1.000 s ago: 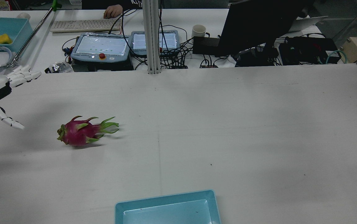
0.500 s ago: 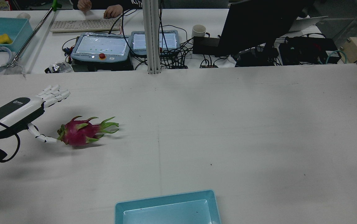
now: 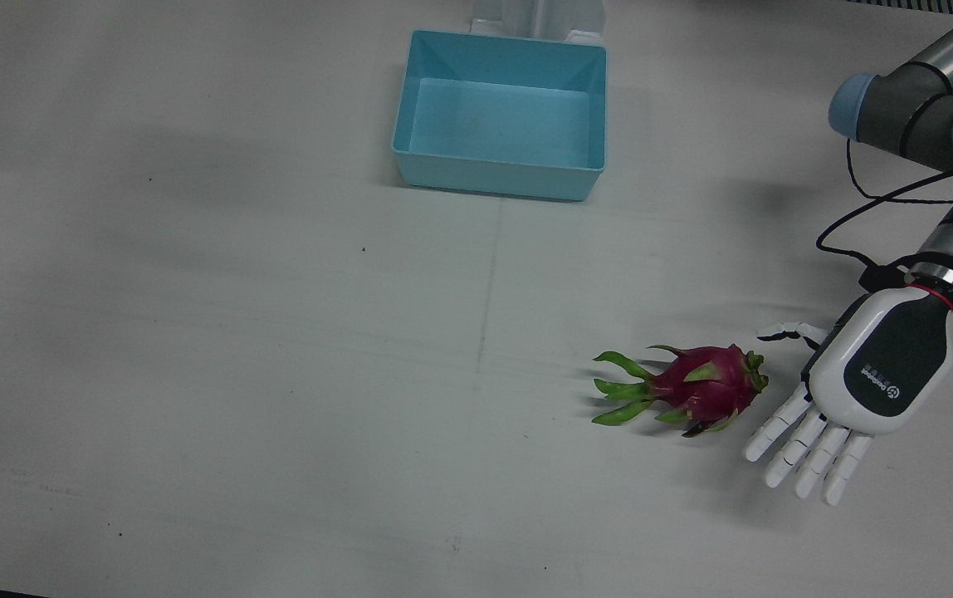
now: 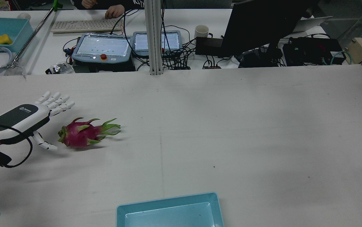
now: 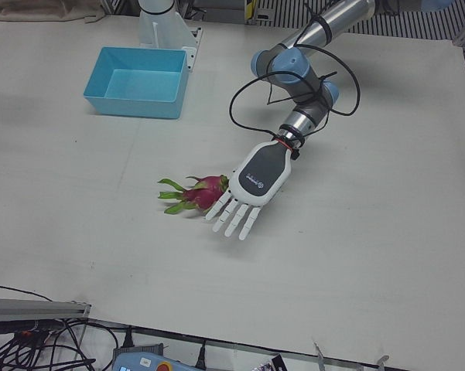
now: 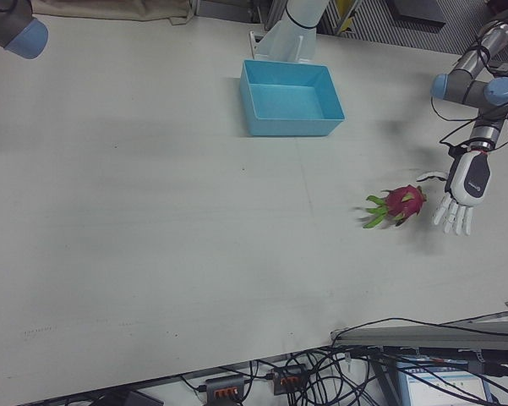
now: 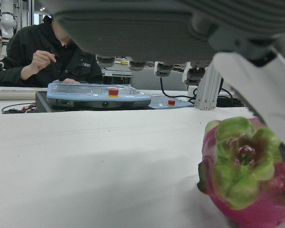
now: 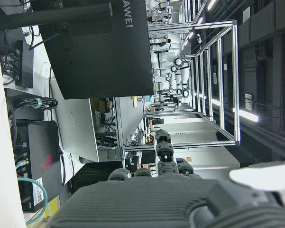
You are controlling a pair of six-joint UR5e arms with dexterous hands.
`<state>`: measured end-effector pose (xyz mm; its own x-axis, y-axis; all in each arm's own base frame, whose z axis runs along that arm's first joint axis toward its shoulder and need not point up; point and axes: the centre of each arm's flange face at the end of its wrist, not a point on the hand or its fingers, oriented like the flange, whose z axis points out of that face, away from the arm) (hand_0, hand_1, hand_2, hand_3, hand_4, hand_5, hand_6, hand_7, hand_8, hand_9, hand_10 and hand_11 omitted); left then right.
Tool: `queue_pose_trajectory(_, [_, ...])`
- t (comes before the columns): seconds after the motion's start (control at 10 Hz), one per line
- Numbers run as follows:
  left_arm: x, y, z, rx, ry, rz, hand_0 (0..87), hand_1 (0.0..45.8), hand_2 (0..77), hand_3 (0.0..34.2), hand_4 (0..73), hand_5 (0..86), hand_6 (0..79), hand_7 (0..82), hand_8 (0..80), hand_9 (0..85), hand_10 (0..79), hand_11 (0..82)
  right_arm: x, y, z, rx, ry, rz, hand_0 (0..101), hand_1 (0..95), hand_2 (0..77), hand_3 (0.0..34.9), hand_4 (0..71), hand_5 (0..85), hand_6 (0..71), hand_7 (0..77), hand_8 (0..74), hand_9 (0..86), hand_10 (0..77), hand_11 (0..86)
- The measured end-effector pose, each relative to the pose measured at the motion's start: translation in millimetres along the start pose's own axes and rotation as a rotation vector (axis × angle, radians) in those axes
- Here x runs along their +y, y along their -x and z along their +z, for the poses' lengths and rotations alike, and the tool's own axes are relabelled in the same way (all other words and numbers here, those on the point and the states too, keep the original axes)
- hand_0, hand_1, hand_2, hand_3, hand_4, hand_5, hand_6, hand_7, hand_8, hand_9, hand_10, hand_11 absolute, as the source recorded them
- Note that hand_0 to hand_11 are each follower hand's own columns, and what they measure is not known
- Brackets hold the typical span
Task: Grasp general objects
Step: 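Close the left hand's fingers around the dragon fruit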
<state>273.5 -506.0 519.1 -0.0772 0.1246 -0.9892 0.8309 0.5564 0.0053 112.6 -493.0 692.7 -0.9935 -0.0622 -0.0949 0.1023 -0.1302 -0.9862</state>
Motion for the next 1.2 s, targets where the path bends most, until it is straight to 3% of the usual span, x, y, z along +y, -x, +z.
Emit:
queue_pose_trajectory(0.5, [23,-13,21,0.009,0.033,0.015,53.5,0.0,24.0,8.5,0.5,2.2,1.1,6.0,1.1,1.6,0.5,0.5,0,-1,0.1,0.001,0.000,0.000,0,5.4,1.6,0.0,0.0,0.5,0.0,0.0,0.0,1.1,0.0,0.5])
queue_pose_trajectory(0.6, [26,-13,27,0.008,0.035,0.017,53.4,0.0,23.5,4.0,0.5,2.2,1.1,6.0,1.1,1.6,0.5,0.5,0,-1,0.1,0.001,0.000,-0.001,0,5.4,1.6,0.1,0.0,0.5,0.0,0.0,0.0,0.5,0.0,0.5])
queue_pose_trajectory(0.7, [28,-10,34,0.000,0.036,0.019,53.4,0.0,23.5,1.9,0.5,2.2,1.1,5.4,1.1,1.6,0.5,0.5,0,-1,0.1,0.001,0.000,-0.001,0,5.4,1.6,0.1,0.0,0.5,0.0,0.0,0.0,0.5,0.0,0.5])
queue_pose_trajectory(1.2, [32,2,50,-0.023,0.038,0.045,54.0,0.0,23.5,0.5,0.0,2.2,1.1,5.4,1.1,1.6,0.5,0.5,0,0,0.0,0.000,0.000,-0.001,0,5.4,1.6,0.0,0.0,0.5,0.0,0.0,0.0,0.5,0.0,0.5])
